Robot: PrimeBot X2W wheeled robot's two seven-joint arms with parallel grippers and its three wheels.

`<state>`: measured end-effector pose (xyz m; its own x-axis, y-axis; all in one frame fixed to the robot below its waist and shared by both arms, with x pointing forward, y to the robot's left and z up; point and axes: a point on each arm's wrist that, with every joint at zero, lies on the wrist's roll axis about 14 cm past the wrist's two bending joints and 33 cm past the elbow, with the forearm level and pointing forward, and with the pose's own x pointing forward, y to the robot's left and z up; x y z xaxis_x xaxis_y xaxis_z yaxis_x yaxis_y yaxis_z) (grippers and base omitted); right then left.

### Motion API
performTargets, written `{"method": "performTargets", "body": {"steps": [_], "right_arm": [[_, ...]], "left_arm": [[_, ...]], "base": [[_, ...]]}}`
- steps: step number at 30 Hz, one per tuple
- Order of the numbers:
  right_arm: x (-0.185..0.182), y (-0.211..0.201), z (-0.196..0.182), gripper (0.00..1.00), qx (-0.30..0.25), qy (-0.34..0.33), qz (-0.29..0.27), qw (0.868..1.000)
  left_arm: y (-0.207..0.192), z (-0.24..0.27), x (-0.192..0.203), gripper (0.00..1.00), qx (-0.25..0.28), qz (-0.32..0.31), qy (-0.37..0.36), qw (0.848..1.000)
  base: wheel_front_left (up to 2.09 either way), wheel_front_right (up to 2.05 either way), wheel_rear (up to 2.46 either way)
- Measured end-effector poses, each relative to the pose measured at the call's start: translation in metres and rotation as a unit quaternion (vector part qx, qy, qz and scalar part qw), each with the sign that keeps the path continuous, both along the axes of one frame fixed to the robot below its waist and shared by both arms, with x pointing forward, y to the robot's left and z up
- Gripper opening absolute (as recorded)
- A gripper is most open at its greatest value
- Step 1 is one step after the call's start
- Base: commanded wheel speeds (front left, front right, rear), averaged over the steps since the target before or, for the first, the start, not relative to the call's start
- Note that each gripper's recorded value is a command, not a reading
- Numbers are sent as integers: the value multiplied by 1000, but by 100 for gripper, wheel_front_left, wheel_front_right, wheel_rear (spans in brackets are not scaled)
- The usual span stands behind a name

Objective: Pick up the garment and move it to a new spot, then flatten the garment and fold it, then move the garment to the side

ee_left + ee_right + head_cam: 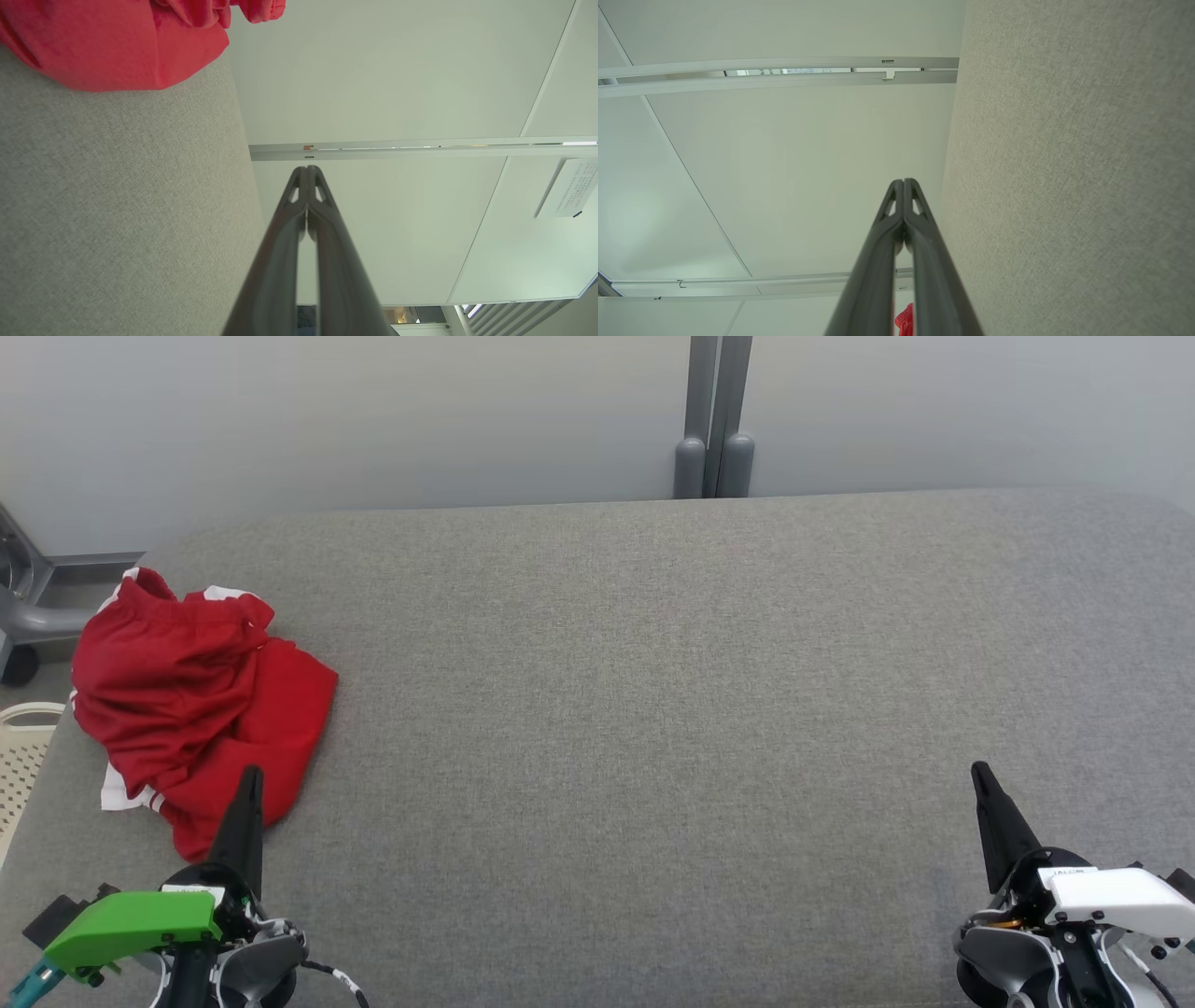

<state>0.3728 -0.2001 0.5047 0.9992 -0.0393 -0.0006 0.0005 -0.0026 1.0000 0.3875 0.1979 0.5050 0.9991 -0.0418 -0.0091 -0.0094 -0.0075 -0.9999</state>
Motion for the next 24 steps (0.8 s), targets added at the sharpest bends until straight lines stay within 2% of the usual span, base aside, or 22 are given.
{"method": "performTargets", "body": {"steps": [15,16,24], "right_arm": [[0,0,0,0,0,0,0,1000],[0,0,-2,100,0,2,0,1000],[-10,5,-26,100,5,39,0,999]], "left_arm": [[0,0,0,0,0,0,0,1000],[0,-2,0,100,-1,0,3,1000],[-3,-33,-16,100,-7,5,50,999]], "base": [[0,0,0],[0,0,0],[0,0,0]]}}
